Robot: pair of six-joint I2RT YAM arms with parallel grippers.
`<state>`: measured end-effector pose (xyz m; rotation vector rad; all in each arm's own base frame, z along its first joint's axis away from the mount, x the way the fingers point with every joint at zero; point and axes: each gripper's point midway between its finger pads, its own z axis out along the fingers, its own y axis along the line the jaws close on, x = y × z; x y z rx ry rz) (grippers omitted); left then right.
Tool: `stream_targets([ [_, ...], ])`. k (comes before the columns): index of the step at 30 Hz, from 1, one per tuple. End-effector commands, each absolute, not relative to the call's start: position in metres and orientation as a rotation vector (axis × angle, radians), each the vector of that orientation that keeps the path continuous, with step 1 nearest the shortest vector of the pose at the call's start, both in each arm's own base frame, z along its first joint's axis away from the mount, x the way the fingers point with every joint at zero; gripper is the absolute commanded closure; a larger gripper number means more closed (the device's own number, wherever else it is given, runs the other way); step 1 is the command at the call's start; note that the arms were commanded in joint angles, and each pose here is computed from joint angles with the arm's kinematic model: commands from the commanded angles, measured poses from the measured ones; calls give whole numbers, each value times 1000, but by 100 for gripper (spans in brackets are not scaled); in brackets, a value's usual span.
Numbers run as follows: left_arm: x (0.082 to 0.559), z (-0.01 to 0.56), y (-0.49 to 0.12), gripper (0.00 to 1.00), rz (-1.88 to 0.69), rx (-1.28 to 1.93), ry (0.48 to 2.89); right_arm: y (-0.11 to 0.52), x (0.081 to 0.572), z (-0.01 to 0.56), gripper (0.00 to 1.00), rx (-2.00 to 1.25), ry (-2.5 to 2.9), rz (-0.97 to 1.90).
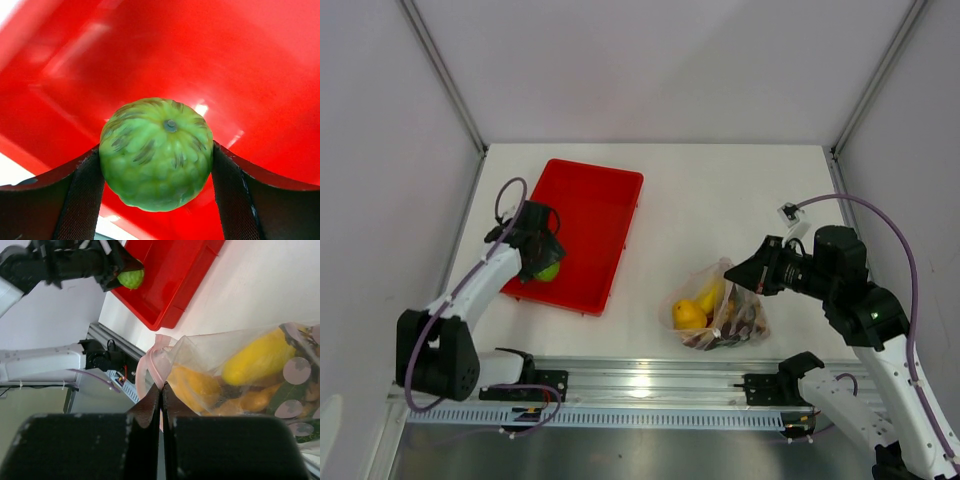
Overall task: Place the food in the zip-top bag and seal the zipper
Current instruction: Pick up the fake fruit from the bin, then place the fake fruit in the zipper food storage bag.
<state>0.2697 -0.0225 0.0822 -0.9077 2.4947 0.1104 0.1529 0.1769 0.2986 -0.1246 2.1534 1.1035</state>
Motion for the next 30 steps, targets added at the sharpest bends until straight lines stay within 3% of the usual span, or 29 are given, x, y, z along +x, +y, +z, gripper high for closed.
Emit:
stream_targets([
  [1,278,124,-65,84,-125,-698,2420,170,159,310,100,-85,2119,1053],
  [5,259,196,-144,99,-549,-296,2278,166,160,306,100,-34,2135,1038],
  [8,228,245,-202,99,-905,-10,2135,165,159,305,100,5,2137,1042],
  [12,178,276,-253,99,-1148,264,2080,165,154,319,100,37,2100,1079],
  [19,114,301,-311,99,-1398,574,1962,162,150,335,100,50,2084,1082],
  [30,90,304,-364,99,-1474,697,1958,160,140,337,100,49,2077,1103],
])
